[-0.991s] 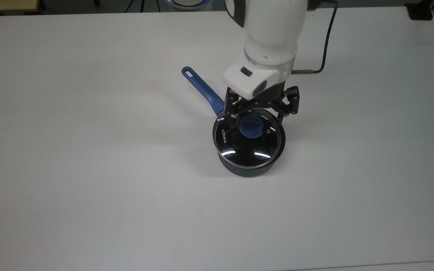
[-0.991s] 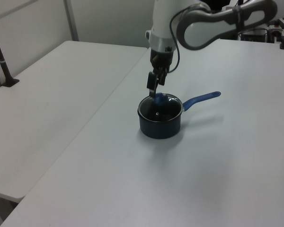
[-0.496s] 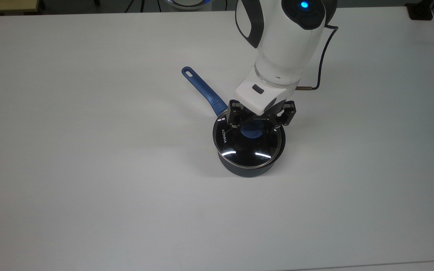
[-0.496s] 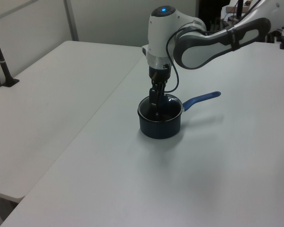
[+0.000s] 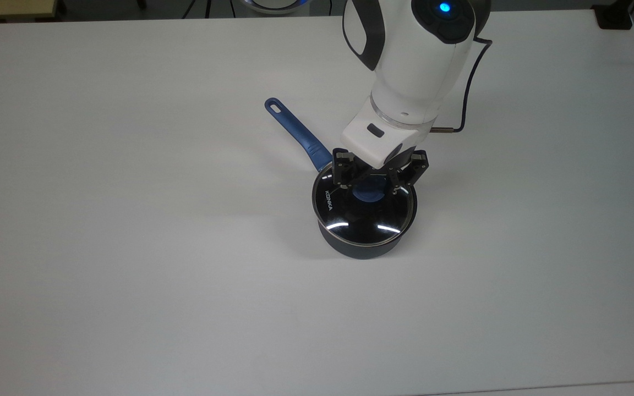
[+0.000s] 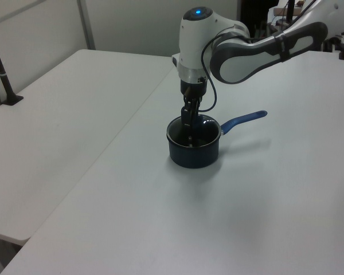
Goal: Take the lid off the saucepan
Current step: 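Close the gripper on the blue lid knob, then lift the glass lid off the pot and carry it beside the handle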
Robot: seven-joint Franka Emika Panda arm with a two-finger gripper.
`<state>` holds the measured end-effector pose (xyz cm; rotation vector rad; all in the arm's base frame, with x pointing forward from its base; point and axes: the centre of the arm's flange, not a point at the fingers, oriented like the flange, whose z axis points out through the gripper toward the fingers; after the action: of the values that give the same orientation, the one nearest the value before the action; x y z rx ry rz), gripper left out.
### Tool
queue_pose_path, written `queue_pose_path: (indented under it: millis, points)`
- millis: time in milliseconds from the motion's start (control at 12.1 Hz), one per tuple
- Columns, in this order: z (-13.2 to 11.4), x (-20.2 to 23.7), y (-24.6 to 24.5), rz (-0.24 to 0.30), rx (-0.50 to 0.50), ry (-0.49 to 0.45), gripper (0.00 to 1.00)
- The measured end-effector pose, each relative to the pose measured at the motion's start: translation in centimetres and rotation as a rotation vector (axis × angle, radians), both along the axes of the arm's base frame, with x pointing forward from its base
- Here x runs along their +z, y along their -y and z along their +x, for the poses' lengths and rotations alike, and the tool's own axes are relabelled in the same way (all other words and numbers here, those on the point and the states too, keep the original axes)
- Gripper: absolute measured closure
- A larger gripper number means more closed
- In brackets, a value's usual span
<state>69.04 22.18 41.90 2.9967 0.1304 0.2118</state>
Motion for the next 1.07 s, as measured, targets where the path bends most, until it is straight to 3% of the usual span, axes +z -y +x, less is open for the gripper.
queue_pose_path:
  millis: [330,578,826,1074]
  points:
    - [-0.9,5.3,1.7,-0.002,-0.014,-0.002,0.35]
    - [-2.8,9.7,9.8,0.006,-0.043,-0.031,0.35]
    - [-4.6,7.8,21.9,0.013,-0.095,-0.112,0.35]
    - [-5.1,1.6,29.2,0.024,-0.149,-0.052,0.35]
